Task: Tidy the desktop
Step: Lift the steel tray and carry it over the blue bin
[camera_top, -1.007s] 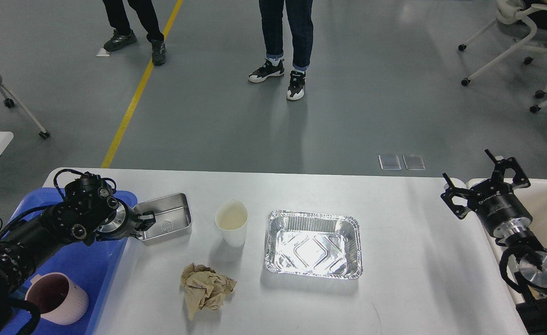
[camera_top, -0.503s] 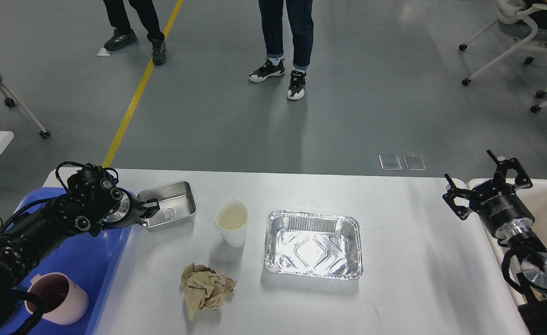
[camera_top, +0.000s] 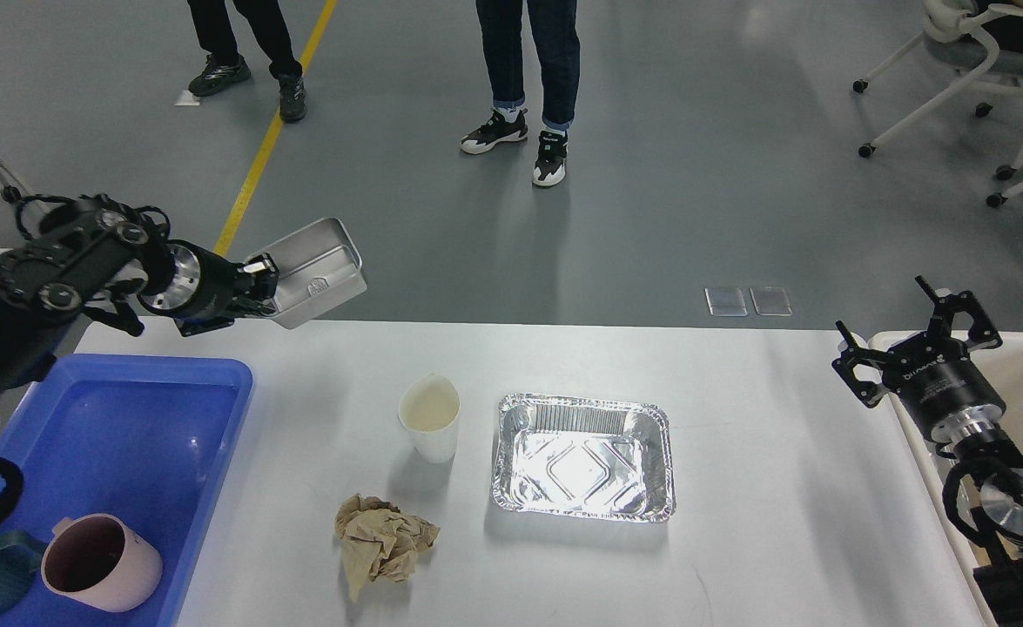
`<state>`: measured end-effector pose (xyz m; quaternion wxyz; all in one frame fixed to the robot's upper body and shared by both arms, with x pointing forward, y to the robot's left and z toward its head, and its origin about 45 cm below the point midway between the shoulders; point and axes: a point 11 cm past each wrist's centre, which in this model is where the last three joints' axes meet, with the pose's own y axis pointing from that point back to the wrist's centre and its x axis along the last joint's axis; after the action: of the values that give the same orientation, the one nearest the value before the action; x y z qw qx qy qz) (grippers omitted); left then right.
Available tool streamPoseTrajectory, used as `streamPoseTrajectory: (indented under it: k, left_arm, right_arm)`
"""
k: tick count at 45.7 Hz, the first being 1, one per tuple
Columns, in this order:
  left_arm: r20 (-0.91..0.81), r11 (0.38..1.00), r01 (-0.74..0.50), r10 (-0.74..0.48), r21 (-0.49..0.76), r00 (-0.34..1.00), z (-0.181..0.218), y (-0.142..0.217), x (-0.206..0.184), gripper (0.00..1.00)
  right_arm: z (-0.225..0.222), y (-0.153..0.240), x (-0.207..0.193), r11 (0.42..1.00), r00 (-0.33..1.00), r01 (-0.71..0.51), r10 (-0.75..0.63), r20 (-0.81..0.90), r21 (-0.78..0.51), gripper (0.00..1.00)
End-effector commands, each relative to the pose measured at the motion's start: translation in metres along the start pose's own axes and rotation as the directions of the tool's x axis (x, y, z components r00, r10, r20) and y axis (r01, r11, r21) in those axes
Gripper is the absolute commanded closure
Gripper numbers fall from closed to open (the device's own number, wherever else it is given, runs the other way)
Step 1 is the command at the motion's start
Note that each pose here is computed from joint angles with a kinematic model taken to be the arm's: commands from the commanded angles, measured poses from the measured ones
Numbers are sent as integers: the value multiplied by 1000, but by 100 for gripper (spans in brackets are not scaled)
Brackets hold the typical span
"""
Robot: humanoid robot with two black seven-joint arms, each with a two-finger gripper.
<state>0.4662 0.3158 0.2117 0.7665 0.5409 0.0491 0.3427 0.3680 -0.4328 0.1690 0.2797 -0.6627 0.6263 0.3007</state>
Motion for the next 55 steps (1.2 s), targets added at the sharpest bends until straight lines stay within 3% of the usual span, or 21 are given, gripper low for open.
streamPoseTrajectory:
  k: [1, 9, 17, 24, 31, 42, 55]
  left_arm:
    - [-22, 999, 0, 0, -37, 1000, -16, 38, 28, 100]
    - [37, 1000, -20, 20, -2, 999, -59, 87, 46, 100]
    - [15, 992, 22, -24, 122, 1000, -131, 102, 36, 100]
    - [-43, 975, -6, 16, 221, 999, -185, 127, 42, 100]
    - [-70, 961, -54, 76, 271, 995, -206, 134, 47, 100]
    - [-126, 937, -80, 130, 341, 983, -236, 105, 30, 100]
    - [-141, 931, -73, 131, 357, 981, -224, 49, 12, 100]
  right_arm:
    - [-3, -3, -3, 1000, 1000, 5, -5, -4, 4, 0]
    - [-4, -5, -5, 1000, 1000, 9, -9, -4, 7, 0]
    - [-5, -6, -6, 1000, 1000, 10, -10, -6, 5, 0]
    - [-4, -6, -5, 1000, 1000, 9, -9, -4, 6, 0]
    - [2, -7, -7, 1000, 1000, 15, -15, 2, -3, 0]
    - [7, -9, -10, 1000, 1000, 22, -22, 7, -13, 0]
    - [8, -6, -7, 1000, 1000, 20, -20, 4, -16, 0]
